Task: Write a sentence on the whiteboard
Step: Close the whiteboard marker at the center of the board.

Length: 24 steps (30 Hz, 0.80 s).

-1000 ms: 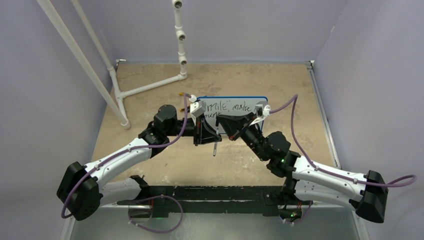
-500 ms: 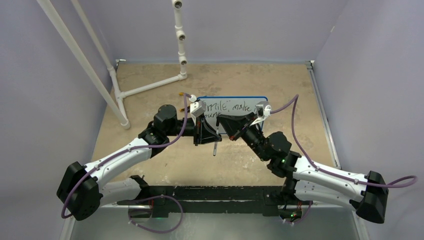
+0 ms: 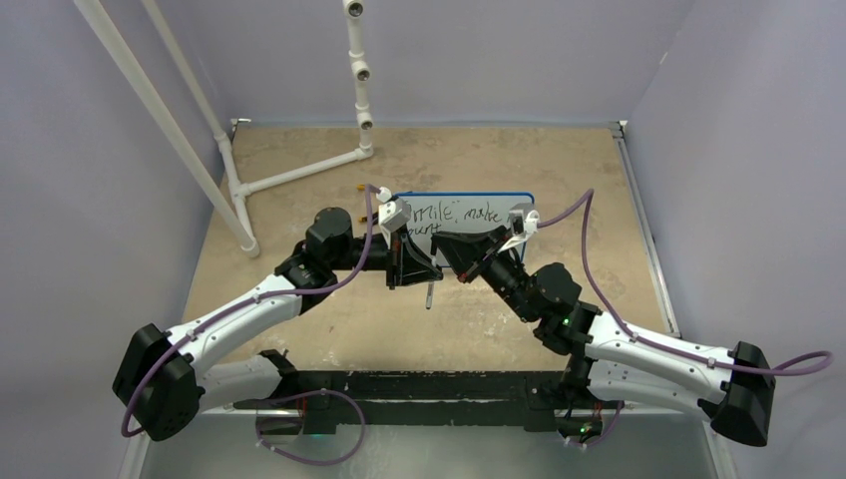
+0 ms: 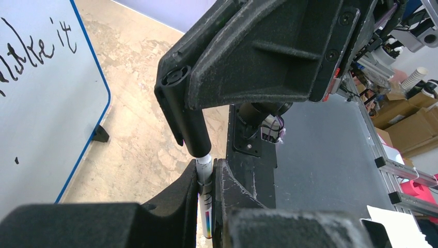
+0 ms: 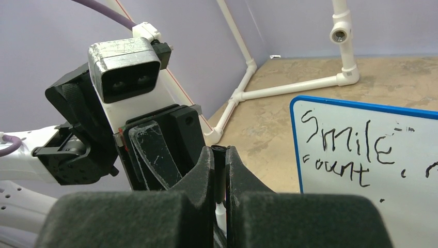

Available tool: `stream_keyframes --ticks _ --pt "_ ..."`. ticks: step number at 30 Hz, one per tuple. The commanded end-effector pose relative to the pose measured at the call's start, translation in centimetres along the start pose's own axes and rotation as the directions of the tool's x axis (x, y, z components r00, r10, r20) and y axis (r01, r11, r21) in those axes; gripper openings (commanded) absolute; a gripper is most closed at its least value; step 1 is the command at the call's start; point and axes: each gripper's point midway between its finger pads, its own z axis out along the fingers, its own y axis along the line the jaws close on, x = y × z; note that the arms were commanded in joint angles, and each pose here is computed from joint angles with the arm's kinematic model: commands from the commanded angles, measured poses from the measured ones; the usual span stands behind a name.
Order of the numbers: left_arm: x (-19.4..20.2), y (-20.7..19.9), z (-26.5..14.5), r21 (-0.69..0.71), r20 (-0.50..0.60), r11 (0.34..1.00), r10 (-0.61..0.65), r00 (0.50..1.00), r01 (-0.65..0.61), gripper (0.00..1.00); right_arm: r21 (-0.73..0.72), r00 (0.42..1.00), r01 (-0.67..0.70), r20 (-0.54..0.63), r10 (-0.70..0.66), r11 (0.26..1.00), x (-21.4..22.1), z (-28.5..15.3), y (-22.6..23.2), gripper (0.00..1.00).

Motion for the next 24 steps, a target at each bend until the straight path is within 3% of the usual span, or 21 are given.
stream_keyframes --ticks 1,16,24 --pt "-2.9 -1.1 -0.1 0.017 0.059 0.996 0.090 0.994 -0.092 0.00 -0.022 1.000 0.015 0.012 -0.014 1.000 -0.5 -0.2 0.4 0.00" --pt "-3.5 -1.0 -0.3 -0.010 0.079 0.994 0.106 0.991 -0.106 0.00 -0.075 1.000 0.028 0.009 -0.027 0.997 -0.2 -0.9 0.9 0.00" --pt "-4.7 -1.3 -0.4 -0.018 0.112 0.991 0.132 0.985 -0.131 0.00 -0.133 0.994 0.082 -0.057 -0.090 0.988 2.2 -1.1 1.1 0.00"
